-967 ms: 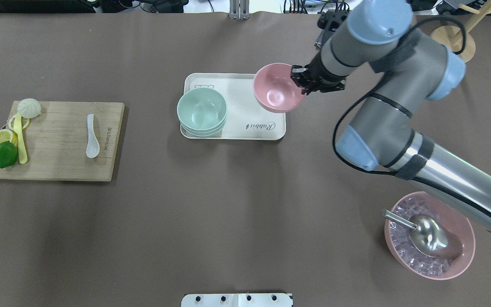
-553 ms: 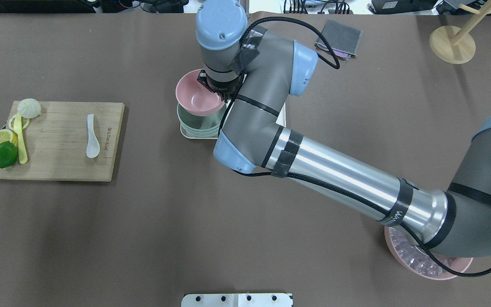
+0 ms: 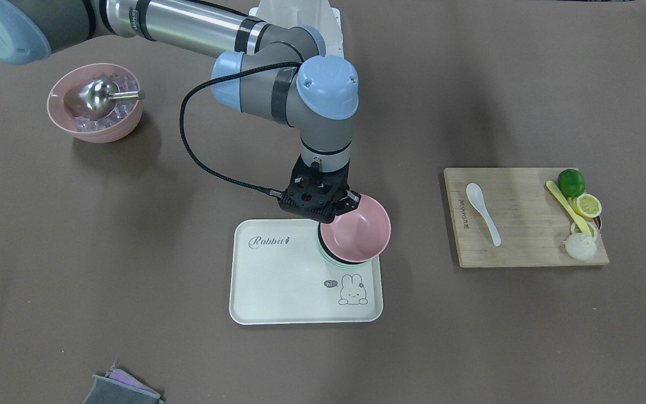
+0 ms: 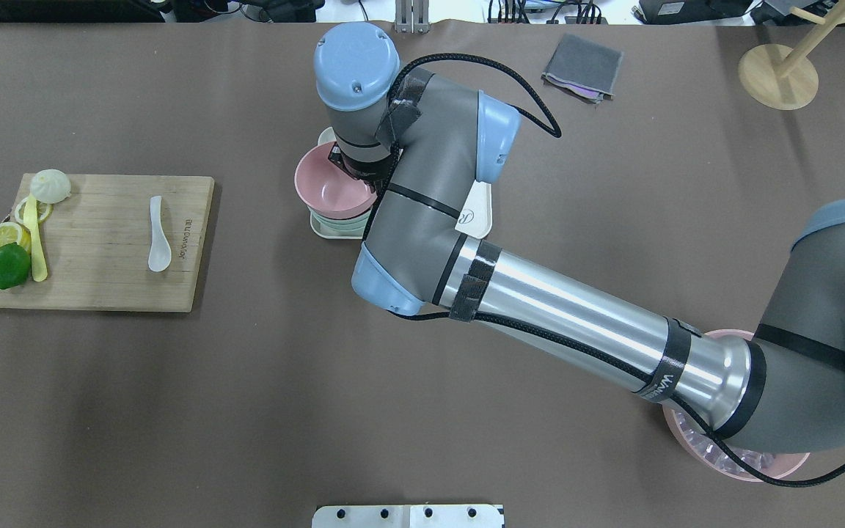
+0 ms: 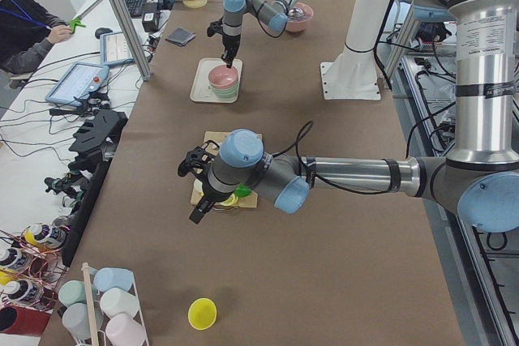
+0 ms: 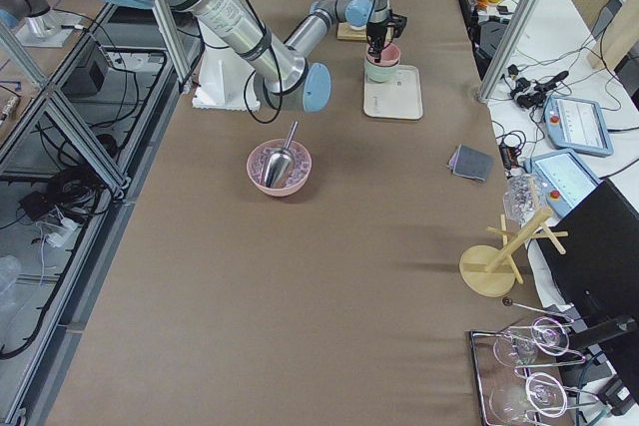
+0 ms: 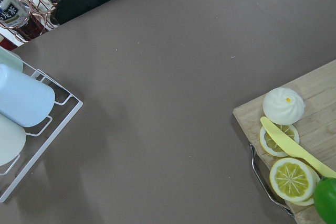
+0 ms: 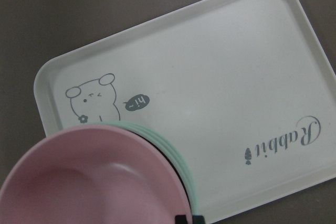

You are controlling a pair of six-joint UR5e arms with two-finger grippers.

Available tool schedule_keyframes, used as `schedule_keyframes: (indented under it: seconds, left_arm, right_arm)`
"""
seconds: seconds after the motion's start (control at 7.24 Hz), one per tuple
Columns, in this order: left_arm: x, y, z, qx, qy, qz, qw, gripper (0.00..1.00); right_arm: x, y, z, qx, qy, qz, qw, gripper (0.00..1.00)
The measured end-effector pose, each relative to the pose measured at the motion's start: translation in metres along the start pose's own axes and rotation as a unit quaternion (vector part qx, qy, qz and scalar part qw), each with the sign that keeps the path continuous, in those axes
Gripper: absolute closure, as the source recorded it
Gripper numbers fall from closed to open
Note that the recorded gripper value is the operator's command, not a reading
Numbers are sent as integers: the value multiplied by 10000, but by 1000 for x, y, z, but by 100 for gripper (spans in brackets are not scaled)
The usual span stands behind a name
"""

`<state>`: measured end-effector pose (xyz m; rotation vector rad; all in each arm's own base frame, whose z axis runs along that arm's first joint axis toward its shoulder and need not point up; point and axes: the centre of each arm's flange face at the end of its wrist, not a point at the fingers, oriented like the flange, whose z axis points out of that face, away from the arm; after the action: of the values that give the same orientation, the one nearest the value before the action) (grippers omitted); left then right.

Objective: Stack pink bowl on green and place spoon
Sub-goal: 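Lower the pink bowl into the green bowl and open the right gripper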

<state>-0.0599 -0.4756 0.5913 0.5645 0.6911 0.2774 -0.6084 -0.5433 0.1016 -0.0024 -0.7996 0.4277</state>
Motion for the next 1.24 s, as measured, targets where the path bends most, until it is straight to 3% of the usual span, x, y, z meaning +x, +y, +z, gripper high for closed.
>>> schedule_keyframes:
  seconds: [0.69,1.24]
  left_arm:
    - [0,0,0,-6,1,-5,10000,2]
    - [0,1,1,-10,1,-8,10000,2]
  right_arm:
    - [5,3,8,-13,48,-45,10000,100]
    - [6,-4,8,268,57,-60,9996,100]
